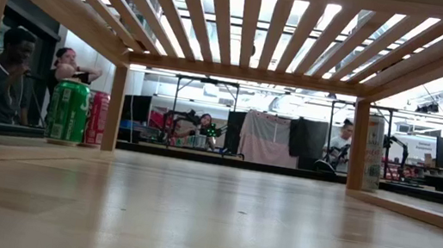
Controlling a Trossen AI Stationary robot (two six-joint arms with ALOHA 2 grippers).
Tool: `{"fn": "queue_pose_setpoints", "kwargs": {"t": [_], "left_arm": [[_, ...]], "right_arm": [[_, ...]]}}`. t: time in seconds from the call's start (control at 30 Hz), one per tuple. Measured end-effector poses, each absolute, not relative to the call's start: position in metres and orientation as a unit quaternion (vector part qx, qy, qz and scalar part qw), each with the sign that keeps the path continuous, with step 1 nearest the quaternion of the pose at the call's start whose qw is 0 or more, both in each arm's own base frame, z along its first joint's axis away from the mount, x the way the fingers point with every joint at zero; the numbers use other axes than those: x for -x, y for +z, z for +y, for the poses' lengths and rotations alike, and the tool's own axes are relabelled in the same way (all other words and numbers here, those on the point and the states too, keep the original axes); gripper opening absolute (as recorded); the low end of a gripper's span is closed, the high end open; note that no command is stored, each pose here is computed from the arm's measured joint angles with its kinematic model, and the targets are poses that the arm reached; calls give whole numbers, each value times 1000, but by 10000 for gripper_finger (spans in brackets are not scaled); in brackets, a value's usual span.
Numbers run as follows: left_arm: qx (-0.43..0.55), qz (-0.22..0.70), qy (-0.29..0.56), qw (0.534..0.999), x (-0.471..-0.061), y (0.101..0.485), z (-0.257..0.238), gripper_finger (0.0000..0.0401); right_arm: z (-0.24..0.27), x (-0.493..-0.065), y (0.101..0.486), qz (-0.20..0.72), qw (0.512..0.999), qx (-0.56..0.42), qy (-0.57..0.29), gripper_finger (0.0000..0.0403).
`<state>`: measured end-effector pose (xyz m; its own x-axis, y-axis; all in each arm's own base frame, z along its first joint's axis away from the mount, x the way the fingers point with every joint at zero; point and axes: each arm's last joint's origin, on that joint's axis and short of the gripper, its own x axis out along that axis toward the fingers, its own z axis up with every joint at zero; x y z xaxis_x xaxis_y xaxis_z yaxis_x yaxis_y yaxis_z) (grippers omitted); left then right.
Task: Place canned beverage on shelf
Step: Put the top white pink soda can aligned with other white pink soda can on the shelf
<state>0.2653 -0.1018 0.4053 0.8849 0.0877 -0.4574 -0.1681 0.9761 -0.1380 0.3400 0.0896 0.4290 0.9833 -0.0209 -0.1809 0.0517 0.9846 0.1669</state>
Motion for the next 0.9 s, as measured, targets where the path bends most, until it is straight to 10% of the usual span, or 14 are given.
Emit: {"fn": "queue_pose_setpoints", "kwargs": {"t": [0.1, 0.33, 0.9], "left_arm": [[87, 228, 65, 968, -261, 408, -100, 231], [102, 247, 83, 960, -238, 413, -91, 231], [156, 76, 50, 984, -153, 360, -114, 231]], "right_arm": [[89, -340, 430, 87, 992, -86, -18, 232], [73, -327, 448, 59, 994, -83, -30, 382], [48, -293, 467, 60, 994, -71, -58, 347]]}}
